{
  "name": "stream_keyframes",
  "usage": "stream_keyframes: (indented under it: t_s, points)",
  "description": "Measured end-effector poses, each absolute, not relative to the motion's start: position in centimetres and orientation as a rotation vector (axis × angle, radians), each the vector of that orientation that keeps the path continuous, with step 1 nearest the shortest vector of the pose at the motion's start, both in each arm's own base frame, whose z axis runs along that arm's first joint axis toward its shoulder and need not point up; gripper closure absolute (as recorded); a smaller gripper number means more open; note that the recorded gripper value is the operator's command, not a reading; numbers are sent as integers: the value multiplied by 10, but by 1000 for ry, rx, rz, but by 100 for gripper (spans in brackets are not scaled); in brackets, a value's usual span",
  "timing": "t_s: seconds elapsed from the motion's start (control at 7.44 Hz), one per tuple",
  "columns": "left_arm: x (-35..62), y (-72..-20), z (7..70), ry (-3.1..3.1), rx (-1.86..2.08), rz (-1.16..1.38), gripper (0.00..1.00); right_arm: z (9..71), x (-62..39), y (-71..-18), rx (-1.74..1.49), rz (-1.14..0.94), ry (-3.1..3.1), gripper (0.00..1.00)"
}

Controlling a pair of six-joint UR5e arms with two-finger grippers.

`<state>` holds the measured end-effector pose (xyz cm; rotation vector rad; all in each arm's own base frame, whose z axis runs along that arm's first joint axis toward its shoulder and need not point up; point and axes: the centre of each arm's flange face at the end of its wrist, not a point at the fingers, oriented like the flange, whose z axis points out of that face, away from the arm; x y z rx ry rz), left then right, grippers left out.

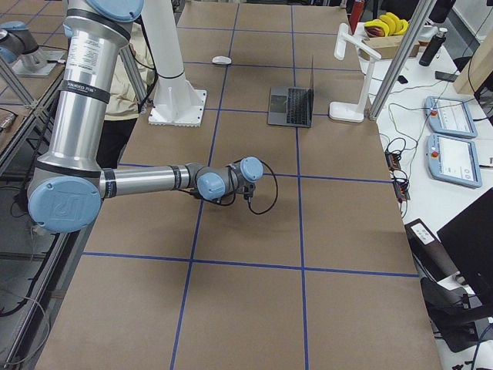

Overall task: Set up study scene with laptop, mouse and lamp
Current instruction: 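Carry the mouse pad with the right gripper beside the laptop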

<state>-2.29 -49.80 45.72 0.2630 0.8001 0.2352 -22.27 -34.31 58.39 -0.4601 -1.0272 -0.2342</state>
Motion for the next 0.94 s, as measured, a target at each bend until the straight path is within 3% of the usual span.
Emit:
stream_keyframes:
  t_s: [0.94]
  points:
    - [-45,-502,480,782,264,265,0,331,-267,-479,-109,2,-957,100]
